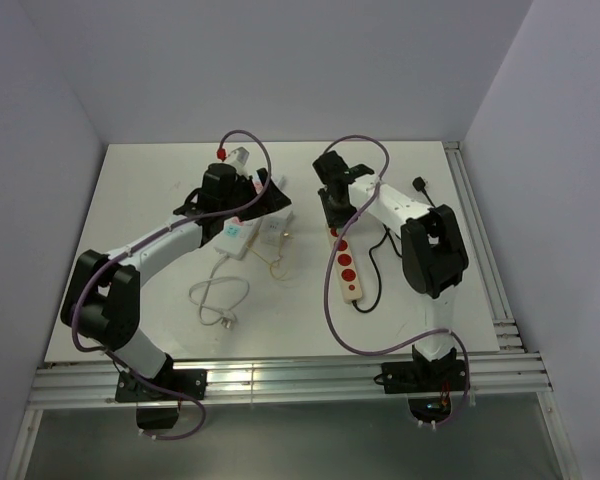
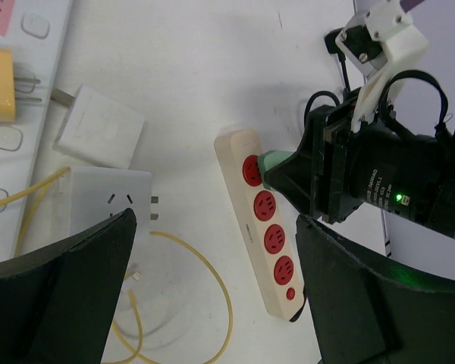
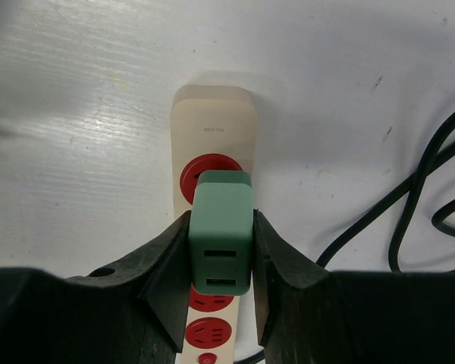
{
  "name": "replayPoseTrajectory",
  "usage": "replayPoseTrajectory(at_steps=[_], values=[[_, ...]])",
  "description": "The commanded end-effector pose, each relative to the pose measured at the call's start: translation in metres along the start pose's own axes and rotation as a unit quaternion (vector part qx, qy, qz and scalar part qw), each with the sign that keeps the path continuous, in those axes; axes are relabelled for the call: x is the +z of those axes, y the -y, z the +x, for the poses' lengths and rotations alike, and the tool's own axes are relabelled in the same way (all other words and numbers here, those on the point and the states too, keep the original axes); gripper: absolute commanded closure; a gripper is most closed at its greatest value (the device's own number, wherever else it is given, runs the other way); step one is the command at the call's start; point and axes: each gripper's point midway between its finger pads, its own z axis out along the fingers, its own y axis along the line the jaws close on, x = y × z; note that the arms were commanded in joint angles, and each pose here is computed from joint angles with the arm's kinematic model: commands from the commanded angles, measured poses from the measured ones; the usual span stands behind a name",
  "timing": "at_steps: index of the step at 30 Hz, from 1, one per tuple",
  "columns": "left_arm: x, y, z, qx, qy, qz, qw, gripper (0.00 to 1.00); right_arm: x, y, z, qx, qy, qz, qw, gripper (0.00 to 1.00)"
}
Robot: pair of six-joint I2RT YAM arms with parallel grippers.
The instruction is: Insert the plug
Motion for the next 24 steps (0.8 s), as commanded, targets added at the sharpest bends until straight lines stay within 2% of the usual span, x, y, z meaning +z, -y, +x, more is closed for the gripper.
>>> replayPoseTrajectory(at_steps=[1, 2, 6, 11, 13, 16, 19, 22, 24], values=[[-0.014, 0.013, -0.022, 0.018, 0.036, 0.017, 0.999, 0.07, 0.045, -0.026, 0.041, -0.002, -0.061, -0.054, 0.997, 1.0], [-0.016, 0.013, -0.023, 0.019, 0.038, 0.017, 0.999, 0.07, 0.045, -0.036, 0.051, 0.001, -0.073, -0.098, 0.993, 1.0], [-0.015, 0.013, -0.023, 0.017, 0.038, 0.021, 0.999, 0.07, 0.043, -0.028, 0.049, 0.025, -0.058, -0.151, 0.986, 1.0], [-0.013, 0.013, -0.022, 0.018, 0.034, 0.022, 0.999, 0.07, 0.045, -0.026, 0.05, 0.031, -0.062, -0.165, 0.984, 1.0], [-0.013, 0.012, -0.021, 0.019, 0.033, 0.021, 0.999, 0.07, 0.049, -0.022, 0.053, 0.03, -0.071, -0.148, 0.986, 1.0], [-0.015, 0.012, -0.022, 0.021, 0.035, 0.018, 0.999, 0.07, 0.054, 0.001, 0.053, 0.026, -0.079, -0.046, 0.995, 1.0], [-0.017, 0.011, -0.022, 0.022, 0.038, 0.016, 0.999, 0.07, 0.055, -0.011, 0.055, 0.004, -0.08, -0.009, 0.997, 1.0], [-0.017, 0.011, -0.022, 0.021, 0.037, 0.017, 0.999, 0.07, 0.057, -0.025, 0.057, -0.006, -0.077, -0.017, 0.997, 1.0], [-0.017, 0.011, -0.022, 0.022, 0.036, 0.017, 0.999, 0.07, 0.055, -0.031, 0.059, 0.001, -0.079, -0.057, 0.995, 1.0]])
